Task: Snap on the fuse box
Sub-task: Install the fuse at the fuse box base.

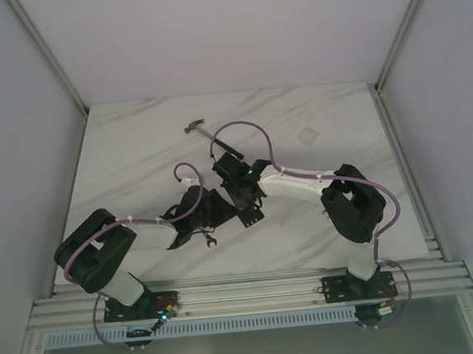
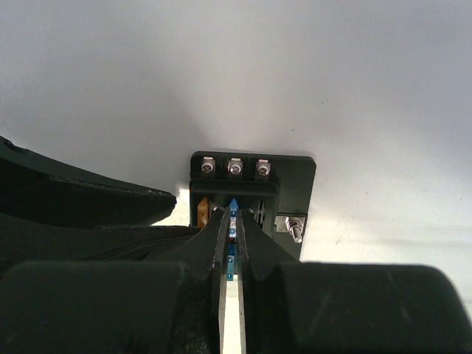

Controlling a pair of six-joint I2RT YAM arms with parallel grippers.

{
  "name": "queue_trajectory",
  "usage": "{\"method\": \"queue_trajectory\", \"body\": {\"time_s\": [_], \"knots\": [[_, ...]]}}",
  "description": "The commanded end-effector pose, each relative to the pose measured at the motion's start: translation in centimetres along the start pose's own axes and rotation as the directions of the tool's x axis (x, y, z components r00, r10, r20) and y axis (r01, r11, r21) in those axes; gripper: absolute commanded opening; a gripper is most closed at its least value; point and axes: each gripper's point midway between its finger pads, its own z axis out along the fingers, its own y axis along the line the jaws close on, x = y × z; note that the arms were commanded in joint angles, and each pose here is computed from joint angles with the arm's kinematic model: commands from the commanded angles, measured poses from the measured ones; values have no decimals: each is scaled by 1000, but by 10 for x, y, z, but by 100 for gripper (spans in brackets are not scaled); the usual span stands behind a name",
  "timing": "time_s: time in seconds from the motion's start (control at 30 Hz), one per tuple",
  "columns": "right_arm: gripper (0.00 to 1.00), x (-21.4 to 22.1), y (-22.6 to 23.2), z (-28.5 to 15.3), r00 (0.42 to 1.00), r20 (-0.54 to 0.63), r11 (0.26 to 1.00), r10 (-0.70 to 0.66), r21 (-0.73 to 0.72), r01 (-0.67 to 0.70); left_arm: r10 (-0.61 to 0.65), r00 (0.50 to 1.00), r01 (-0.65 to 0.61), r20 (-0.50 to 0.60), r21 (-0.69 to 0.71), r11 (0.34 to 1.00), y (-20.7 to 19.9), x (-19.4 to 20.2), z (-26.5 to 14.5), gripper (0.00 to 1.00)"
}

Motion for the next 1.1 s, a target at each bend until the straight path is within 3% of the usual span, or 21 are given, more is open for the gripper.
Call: {"method": "queue_trajectory", "body": {"time_s": [0.0,0.17,0.33,0.53,0.73,1.07], "knots": [[0,79,-34,38,969,-248,991,-21,122,53,10,1000,-13,-25,-118,993,35,12,-3,40],[0,53,-14,28,985,-166,997,-38,65,50,10,1000,-12,-21,-119,993,34,11,-4,41],[7,15,8,2,1000,-24,1000,-7,-22,6,13,1000,-15,-17,-119,993,33,9,-5,42],[17,-4,10,-22,998,63,999,26,-45,-23,14,1000,-16,-18,-105,994,28,8,-5,44],[24,-12,12,-34,993,109,997,43,-68,-36,19,1000,-20,-7,-83,996,19,4,-7,48],[23,-4,5,-24,995,83,998,58,-43,-54,26,1000,-26,0,-63,998,12,1,-9,54]]}}
